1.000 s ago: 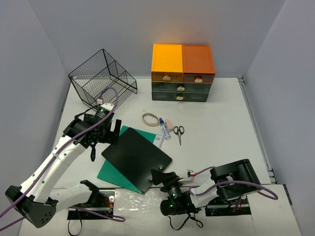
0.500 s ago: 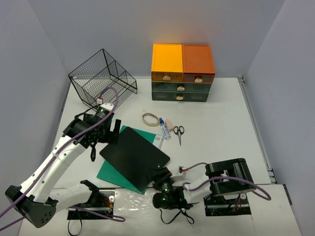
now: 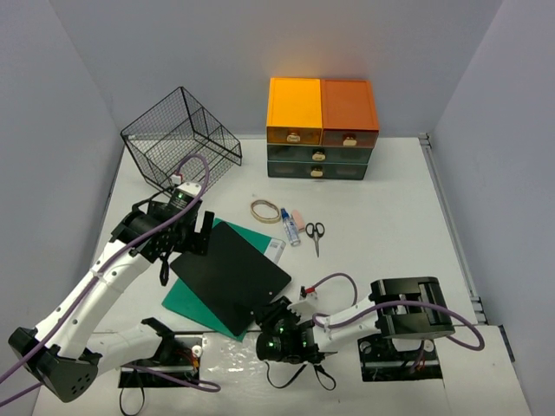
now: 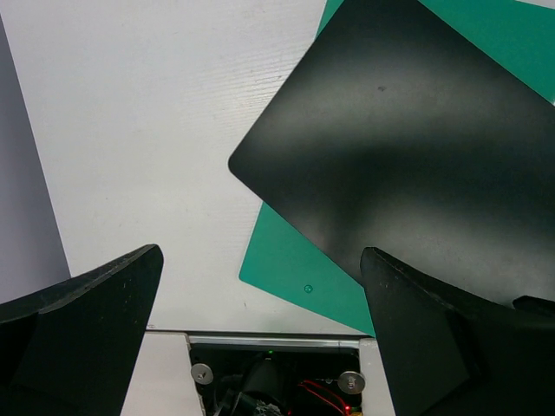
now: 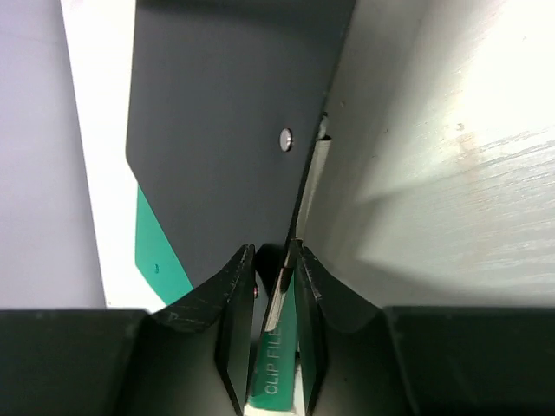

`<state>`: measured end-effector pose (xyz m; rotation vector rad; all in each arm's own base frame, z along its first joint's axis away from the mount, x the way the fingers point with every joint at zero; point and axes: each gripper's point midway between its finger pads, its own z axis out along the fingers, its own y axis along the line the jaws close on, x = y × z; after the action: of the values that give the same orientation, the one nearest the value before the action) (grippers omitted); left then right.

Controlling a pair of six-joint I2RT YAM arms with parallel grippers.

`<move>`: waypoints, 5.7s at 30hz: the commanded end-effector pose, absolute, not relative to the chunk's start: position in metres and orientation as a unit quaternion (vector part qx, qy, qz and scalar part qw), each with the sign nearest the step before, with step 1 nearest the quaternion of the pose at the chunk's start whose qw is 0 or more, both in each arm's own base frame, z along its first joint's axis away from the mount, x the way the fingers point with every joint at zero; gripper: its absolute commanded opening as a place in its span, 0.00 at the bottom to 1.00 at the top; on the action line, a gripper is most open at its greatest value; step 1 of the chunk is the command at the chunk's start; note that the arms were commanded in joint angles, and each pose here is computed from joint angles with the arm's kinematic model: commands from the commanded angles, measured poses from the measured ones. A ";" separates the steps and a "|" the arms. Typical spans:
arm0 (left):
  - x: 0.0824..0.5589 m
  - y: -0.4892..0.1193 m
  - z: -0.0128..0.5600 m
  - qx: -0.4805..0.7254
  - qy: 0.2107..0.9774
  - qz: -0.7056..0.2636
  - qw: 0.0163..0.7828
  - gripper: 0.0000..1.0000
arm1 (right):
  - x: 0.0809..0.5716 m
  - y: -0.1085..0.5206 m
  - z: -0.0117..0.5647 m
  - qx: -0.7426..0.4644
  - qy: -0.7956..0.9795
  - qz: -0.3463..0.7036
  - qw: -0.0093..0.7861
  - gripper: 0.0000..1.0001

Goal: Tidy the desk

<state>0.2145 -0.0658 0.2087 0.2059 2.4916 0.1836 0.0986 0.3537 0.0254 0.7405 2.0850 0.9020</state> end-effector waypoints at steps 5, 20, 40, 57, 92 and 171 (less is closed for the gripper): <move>0.219 -0.066 0.227 0.077 0.933 0.063 0.346 0.97 | 0.105 0.364 0.078 0.283 0.792 0.357 0.407 0.00; 0.228 -0.047 0.274 0.033 0.906 0.096 0.410 0.97 | 0.151 0.390 0.236 0.206 0.761 0.309 0.532 0.00; 0.227 -0.031 0.368 -0.019 0.829 0.054 0.556 0.97 | 0.283 0.428 0.358 0.159 0.787 0.327 0.499 0.00; 0.218 -0.029 0.385 -0.036 0.803 0.018 0.594 0.96 | 0.371 0.410 0.438 0.200 0.735 0.449 0.467 0.00; 0.196 -0.018 0.384 -0.039 0.808 0.010 0.588 0.97 | 0.460 0.454 0.435 0.320 0.580 0.612 0.431 0.00; 0.189 -0.016 0.398 -0.025 0.801 0.011 0.598 0.97 | 0.474 0.499 0.410 0.267 0.579 0.638 0.432 0.00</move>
<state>0.1829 -0.0126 0.3856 -0.0614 1.8912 0.0314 0.4972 0.5155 0.3157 0.7339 1.6429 1.4386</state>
